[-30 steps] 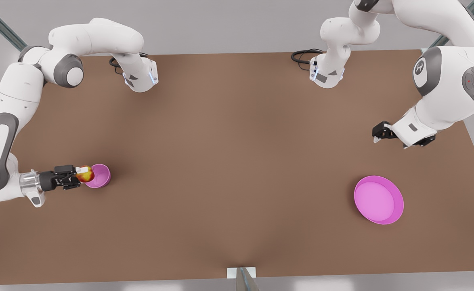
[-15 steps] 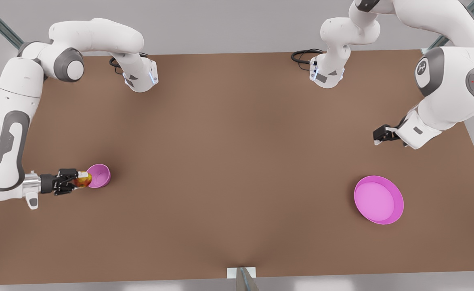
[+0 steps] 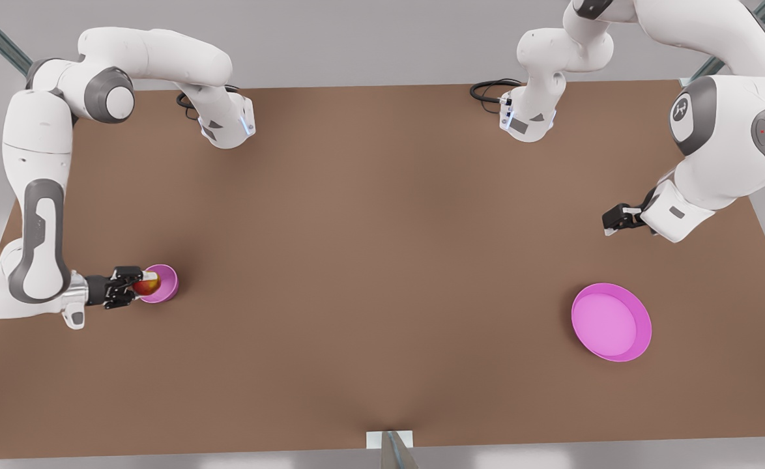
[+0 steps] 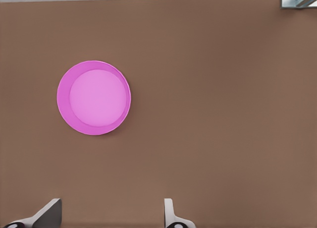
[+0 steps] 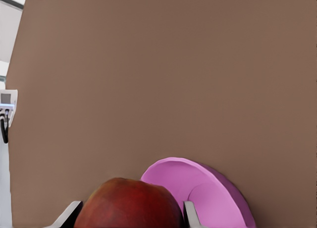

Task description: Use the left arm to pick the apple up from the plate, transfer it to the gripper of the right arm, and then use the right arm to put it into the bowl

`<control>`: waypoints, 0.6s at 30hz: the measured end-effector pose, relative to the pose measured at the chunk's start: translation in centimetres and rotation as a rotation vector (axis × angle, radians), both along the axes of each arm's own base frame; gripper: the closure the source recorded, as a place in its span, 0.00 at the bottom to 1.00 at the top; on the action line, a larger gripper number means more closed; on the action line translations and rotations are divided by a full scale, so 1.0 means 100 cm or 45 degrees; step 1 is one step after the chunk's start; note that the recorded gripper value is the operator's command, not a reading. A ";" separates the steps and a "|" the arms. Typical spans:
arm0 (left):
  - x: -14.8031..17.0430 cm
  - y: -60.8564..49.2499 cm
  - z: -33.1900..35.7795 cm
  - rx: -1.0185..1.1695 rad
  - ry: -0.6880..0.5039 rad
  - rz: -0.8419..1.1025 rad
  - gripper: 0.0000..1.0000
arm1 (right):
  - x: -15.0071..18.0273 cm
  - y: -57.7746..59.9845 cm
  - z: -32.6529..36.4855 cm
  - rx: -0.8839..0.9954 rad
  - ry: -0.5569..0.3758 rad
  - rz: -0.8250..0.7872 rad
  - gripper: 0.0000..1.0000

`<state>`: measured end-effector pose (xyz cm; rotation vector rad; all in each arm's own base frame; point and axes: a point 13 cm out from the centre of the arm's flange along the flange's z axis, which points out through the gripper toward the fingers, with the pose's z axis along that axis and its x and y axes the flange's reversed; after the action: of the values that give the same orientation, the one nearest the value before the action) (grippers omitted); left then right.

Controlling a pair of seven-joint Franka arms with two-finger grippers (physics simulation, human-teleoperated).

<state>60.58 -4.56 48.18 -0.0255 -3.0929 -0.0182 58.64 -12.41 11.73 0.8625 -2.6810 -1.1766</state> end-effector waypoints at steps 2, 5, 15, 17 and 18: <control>0.000 0.000 0.000 0.000 0.000 0.006 0.00 | -0.001 -0.002 -0.004 -0.004 -0.007 -0.001 0.31; 0.000 -0.002 0.000 0.000 0.000 0.013 0.00 | -0.001 -0.006 -0.007 -0.010 -0.019 -0.002 0.15; -0.001 -0.004 0.001 0.000 -0.001 0.035 0.00 | 0.066 0.010 0.129 -0.216 -0.346 0.164 0.08; -0.001 -0.003 0.001 0.000 -0.001 0.038 0.00 | 0.078 0.063 0.225 -0.382 -0.503 0.316 0.08; -0.001 -0.003 0.002 -0.001 -0.003 0.040 0.00 | 0.075 0.089 0.261 -0.463 -0.547 0.380 0.08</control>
<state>60.49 -4.83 48.35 0.0226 -3.0951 -0.0163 66.18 -3.52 37.86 1.5121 -2.7977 -0.4588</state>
